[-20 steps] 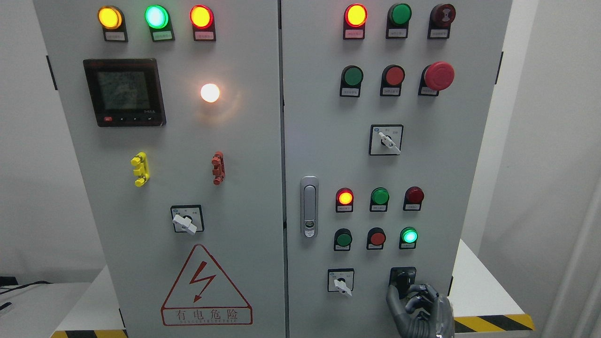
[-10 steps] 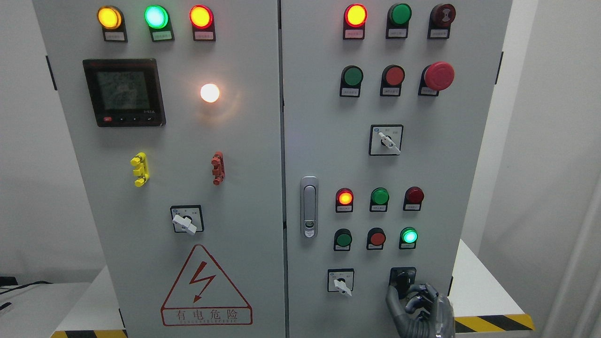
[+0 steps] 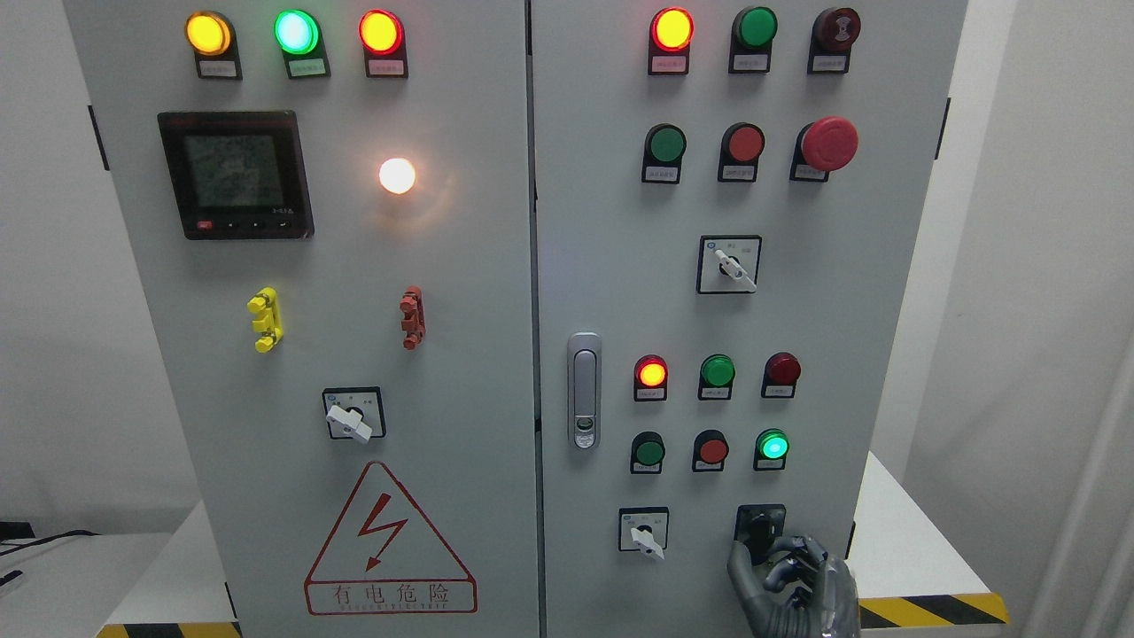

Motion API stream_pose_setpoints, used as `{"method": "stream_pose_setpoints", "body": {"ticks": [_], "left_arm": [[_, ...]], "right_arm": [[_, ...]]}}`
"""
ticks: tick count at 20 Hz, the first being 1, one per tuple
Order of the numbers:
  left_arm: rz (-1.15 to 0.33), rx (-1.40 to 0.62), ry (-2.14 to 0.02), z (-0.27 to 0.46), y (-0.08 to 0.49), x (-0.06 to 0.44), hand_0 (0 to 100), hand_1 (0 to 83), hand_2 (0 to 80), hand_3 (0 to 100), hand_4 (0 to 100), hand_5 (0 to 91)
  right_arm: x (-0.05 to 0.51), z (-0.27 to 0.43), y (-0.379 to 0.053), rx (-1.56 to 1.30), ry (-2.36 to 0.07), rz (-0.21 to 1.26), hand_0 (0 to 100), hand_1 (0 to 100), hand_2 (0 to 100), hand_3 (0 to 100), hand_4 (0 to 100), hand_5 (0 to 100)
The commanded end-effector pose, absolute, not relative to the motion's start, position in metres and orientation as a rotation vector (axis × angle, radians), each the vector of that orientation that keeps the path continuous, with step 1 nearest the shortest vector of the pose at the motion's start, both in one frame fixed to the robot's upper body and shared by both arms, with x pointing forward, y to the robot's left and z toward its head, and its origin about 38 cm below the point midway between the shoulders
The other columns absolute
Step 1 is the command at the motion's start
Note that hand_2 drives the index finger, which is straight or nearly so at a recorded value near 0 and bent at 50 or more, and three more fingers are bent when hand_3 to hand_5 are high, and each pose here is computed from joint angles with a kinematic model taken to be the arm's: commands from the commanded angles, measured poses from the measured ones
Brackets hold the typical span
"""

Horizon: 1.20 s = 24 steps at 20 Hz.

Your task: Trip black knob to open circuit

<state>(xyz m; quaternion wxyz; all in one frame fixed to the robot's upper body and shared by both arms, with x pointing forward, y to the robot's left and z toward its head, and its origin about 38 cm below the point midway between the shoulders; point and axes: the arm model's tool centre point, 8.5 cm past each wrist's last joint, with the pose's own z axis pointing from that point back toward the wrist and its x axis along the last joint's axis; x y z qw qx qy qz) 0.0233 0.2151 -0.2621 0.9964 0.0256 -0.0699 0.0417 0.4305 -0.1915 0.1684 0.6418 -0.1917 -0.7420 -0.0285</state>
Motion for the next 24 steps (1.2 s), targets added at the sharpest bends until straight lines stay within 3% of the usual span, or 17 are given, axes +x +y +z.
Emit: {"method": "stream_pose_setpoints", "body": {"ticks": [1,19,24], "left_arm": [[0.053,0.047,-0.141,-0.2621,0.214,0.0236,12,38.9,0.0,0,0,0.0],[0.053,0.048,-0.139,-0.2621,0.215,0.0231,12,38.9,0.0,0,0,0.0],[0.053,0.047,-0.139,-0.2621,0.214,0.0231,12,38.9,0.0,0,0,0.0]], "right_arm": [[0.4302,0.167,-0.1924,-0.454,-1.69,-0.059,28,74,54,86,83,93],[0.4308,0.1645,-0.1972,-0.461,-1.678,-0.069,30,75,53,85,83,92],[0.4311,0.163,-0.1971,-0.462,-1.674,-0.066,27,76,54,86,83,92]]}}
